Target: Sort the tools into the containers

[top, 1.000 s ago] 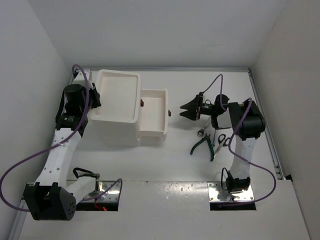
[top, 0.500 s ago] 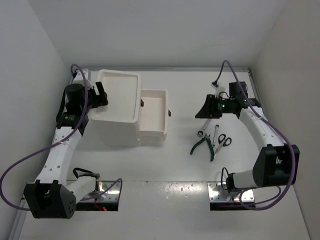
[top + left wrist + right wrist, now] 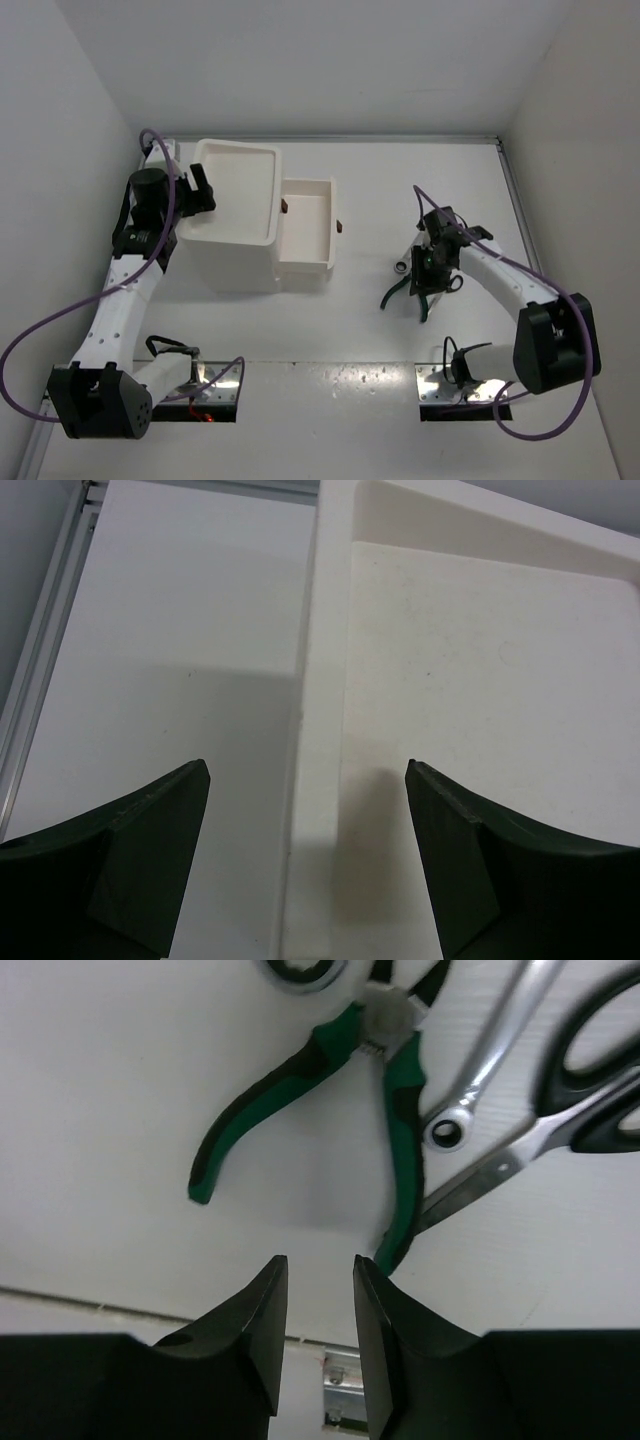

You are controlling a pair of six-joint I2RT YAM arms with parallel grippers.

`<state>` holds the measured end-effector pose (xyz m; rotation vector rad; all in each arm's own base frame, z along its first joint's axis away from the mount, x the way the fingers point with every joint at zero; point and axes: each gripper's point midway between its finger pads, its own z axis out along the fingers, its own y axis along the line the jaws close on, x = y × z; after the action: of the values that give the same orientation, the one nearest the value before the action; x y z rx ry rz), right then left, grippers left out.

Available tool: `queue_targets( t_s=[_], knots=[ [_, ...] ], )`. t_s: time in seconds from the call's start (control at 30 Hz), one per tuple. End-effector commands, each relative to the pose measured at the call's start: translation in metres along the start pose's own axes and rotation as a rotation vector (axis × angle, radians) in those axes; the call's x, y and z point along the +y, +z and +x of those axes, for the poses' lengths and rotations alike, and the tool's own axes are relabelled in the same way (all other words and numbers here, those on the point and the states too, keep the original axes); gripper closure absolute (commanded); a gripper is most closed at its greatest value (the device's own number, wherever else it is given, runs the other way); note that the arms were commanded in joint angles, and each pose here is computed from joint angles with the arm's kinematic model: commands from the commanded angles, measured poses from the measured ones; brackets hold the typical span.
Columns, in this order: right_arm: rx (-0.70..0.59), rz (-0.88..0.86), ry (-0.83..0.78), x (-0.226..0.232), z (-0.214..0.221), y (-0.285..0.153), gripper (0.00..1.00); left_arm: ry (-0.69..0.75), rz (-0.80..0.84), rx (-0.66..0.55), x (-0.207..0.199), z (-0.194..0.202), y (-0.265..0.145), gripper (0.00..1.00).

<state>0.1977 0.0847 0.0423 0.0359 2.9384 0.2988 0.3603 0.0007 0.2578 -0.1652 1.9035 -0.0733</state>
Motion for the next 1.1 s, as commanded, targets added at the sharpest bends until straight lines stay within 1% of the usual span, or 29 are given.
queue_targets(
  t_s=[0.0, 0.07, 0.1, 0.17, 0.27, 0.37, 0.47, 0.6, 0.7, 0.73, 0.83, 0.93, 0.97, 1.03, 1.07],
  knots=[
    [-0.115, 0.148, 0.045, -0.018, -0.033, -0.007, 0.67, -0.018, -0.020, 0.010, 0.003, 0.008, -0.007, 0.14],
    [-0.117, 0.193, 0.058, -0.026, -0.032, -0.008, 0.67, -0.018, -0.020, 0.010, 0.003, 0.008, -0.007, 0.14],
    [-0.111, 0.211, 0.089, -0.029, -0.028, -0.006, 0.66, -0.018, -0.020, 0.010, 0.003, 0.008, -0.007, 0.14],
    [-0.073, 0.239, 0.100, -0.036, -0.015, 0.000, 0.65, -0.018, -0.019, 0.001, 0.003, 0.006, -0.007, 0.14],
    [-0.046, 0.270, 0.124, -0.046, -0.007, 0.008, 0.63, -0.018, -0.022, 0.024, 0.004, 0.012, -0.001, 0.14],
    [0.000, 0.274, 0.126, -0.046, -0.002, 0.015, 0.62, -0.027, -0.012, 0.016, 0.002, 0.010, -0.001, 0.14],
    [0.000, 0.273, 0.117, -0.044, -0.006, 0.020, 0.62, -0.027, -0.013, 0.025, 0.002, 0.012, 0.002, 0.14],
    [0.047, 0.287, 0.099, -0.047, -0.004, 0.030, 0.60, -0.027, -0.013, 0.025, 0.002, 0.011, 0.003, 0.14],
    [0.075, 0.284, 0.092, -0.046, -0.003, 0.037, 0.63, -0.027, -0.013, 0.025, 0.002, 0.011, 0.003, 0.14],
    [0.091, 0.274, 0.093, -0.045, -0.001, 0.039, 0.65, -0.027, -0.013, 0.025, 0.002, 0.011, 0.003, 0.14],
    [0.089, 0.260, 0.094, -0.042, -0.005, 0.044, 0.68, -0.027, -0.015, 0.035, 0.002, 0.013, 0.005, 0.14],
    [0.110, 0.254, 0.096, -0.042, -0.001, 0.053, 0.75, -0.027, -0.015, 0.033, 0.002, 0.015, 0.006, 0.14],
    [0.113, 0.245, 0.097, -0.041, 0.000, 0.053, 0.80, -0.018, -0.014, 0.033, 0.003, 0.015, 0.006, 0.14],
    [0.131, 0.240, 0.089, -0.039, 0.002, 0.059, 0.86, -0.017, -0.014, 0.033, 0.003, 0.015, 0.006, 0.14],
    [0.140, 0.243, 0.090, -0.039, 0.002, 0.061, 0.91, -0.017, -0.014, 0.033, 0.003, 0.015, 0.006, 0.14]
  ],
)
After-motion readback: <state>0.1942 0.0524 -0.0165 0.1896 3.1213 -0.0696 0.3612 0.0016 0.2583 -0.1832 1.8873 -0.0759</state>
